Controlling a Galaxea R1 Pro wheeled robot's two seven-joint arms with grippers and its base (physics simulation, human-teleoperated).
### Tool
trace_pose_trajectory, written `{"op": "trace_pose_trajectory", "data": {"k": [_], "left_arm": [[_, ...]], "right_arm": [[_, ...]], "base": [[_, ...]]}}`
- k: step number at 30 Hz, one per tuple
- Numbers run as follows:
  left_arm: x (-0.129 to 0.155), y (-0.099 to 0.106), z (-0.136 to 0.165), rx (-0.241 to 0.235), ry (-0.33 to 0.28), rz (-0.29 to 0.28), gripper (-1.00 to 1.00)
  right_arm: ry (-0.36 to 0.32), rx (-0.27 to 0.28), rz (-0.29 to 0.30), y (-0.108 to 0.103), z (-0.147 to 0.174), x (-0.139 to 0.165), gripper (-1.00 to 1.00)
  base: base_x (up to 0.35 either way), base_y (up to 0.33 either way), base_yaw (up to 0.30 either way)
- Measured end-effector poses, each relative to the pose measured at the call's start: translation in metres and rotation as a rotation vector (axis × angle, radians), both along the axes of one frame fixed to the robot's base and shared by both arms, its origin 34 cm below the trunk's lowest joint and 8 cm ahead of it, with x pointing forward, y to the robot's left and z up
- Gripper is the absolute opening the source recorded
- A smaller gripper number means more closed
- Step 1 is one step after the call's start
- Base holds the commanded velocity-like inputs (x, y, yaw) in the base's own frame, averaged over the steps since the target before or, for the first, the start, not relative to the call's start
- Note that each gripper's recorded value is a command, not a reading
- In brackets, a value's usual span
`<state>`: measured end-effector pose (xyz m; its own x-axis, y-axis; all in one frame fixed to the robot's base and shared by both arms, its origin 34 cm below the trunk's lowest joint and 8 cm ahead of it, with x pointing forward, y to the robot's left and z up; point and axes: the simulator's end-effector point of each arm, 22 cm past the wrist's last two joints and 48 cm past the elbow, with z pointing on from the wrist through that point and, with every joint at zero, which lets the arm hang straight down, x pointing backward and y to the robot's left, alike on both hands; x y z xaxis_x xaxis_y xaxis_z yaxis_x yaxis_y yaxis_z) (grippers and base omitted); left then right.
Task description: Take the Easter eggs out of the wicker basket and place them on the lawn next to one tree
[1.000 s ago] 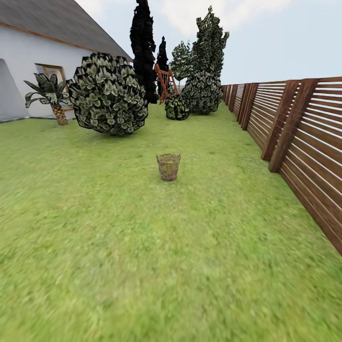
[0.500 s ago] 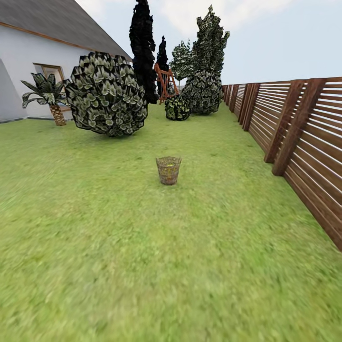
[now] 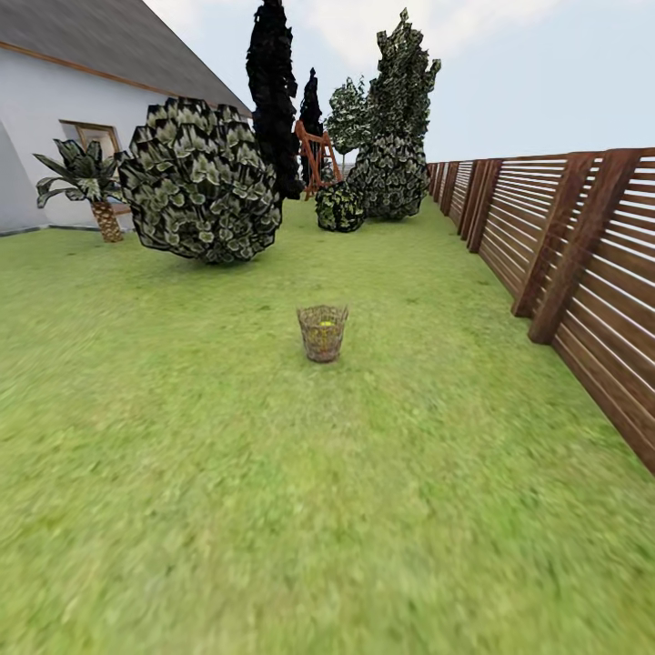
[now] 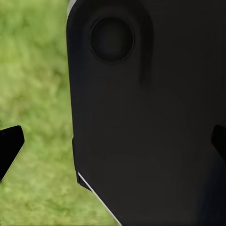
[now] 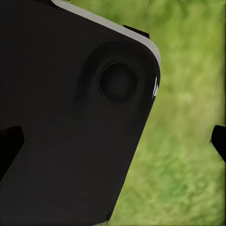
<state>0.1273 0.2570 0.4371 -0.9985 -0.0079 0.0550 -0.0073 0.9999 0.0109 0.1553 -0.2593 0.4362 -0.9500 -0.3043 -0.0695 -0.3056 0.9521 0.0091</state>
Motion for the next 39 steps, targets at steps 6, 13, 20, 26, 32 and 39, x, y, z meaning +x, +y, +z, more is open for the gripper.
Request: {"op": "trace_pose_trajectory", "data": {"k": [6, 13, 20, 26, 32, 39], "left_arm": [[0.0000, 0.0000, 0.0000, 0.000, 0.000, 0.000, 1.00], [0.0002, 0.0000, 0.0000, 0.000, 0.000, 0.000, 1.00], [-0.0001, 0.0000, 0.0000, 0.000, 0.000, 0.000, 1.00], [0.0000, 0.0000, 0.0000, 0.000, 0.000, 0.000, 1.00], [0.0000, 0.0000, 0.0000, 0.000, 0.000, 0.000, 1.00], [0.0000, 0.0000, 0.0000, 0.000, 0.000, 0.000, 1.00]], "right_arm": [[0.000, 0.000, 0.000, 0.0000, 0.0000, 0.0000, 1.00], [0.000, 0.000, 0.000, 0.0000, 0.0000, 0.0000, 1.00], [0.000, 0.000, 0.000, 0.0000, 0.0000, 0.0000, 1.00], [0.000, 0.000, 0.000, 0.0000, 0.0000, 0.0000, 1.00], [0.000, 0.000, 0.000, 0.0000, 0.0000, 0.0000, 1.00], [0.000, 0.000, 0.000, 0.0000, 0.0000, 0.0000, 1.00]], "base": [[0.315, 0.000, 0.000], [0.315, 0.000, 0.000], [0.315, 0.000, 0.000], [0.315, 0.000, 0.000], [0.315, 0.000, 0.000], [0.315, 0.000, 0.000]]}}
